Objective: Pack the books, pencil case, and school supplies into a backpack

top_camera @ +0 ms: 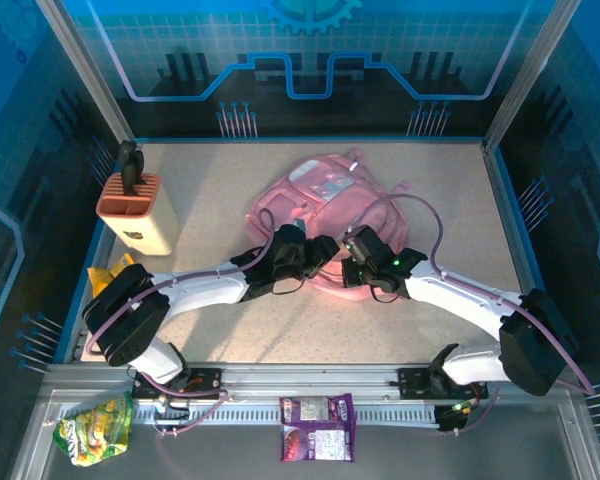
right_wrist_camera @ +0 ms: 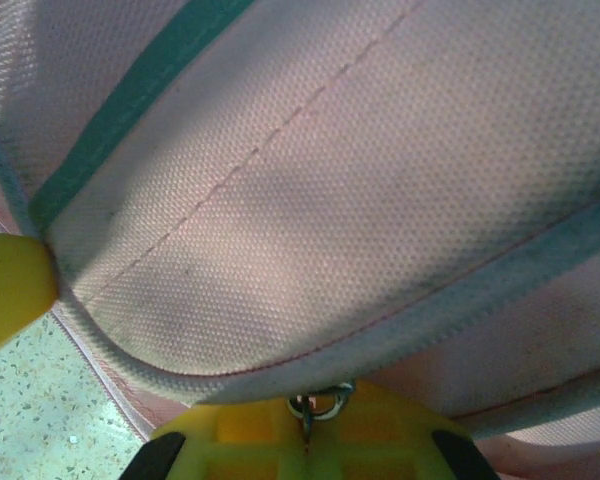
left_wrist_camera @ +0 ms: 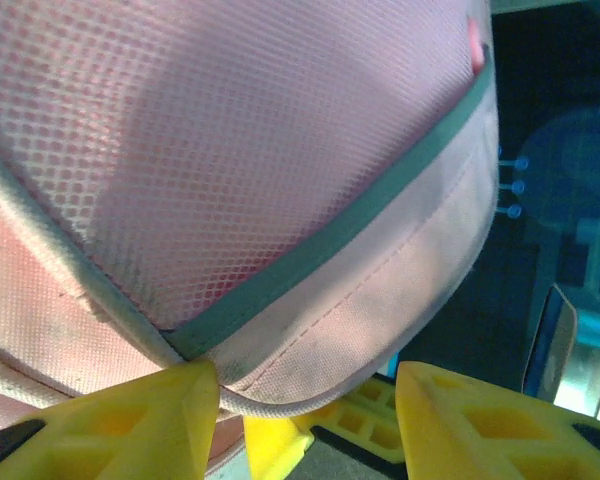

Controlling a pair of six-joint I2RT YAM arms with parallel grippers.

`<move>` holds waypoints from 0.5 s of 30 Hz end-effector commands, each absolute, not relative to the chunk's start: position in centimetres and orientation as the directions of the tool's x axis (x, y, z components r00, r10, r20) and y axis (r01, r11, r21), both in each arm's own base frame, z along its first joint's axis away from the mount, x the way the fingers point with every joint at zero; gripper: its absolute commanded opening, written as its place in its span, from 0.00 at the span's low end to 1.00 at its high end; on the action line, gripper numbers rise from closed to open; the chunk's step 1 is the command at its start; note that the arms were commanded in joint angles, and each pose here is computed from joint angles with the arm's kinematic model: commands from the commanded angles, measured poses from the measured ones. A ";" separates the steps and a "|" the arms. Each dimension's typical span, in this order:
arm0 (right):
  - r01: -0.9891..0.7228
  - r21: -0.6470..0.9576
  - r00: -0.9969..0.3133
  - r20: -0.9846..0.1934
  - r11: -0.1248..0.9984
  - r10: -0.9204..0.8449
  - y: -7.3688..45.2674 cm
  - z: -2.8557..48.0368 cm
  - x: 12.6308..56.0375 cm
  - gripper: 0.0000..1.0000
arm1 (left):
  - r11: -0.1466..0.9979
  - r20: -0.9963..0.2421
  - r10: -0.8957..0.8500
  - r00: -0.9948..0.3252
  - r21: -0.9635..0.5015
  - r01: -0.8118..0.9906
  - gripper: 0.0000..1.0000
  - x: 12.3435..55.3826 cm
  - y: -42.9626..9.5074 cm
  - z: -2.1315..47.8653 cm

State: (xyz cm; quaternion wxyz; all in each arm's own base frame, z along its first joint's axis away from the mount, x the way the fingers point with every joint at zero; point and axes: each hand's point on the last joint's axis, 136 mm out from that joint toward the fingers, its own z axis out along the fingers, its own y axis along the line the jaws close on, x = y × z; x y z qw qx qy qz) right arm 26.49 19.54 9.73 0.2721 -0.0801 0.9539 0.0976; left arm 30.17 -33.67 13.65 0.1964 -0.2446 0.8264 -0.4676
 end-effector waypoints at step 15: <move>-0.198 0.174 -0.843 -0.532 0.965 -0.077 19.8 9.5 26.8 0.00 | 0.355 -0.027 -0.775 -0.631 -0.845 -0.400 0.58 30.6 -31.3 10.3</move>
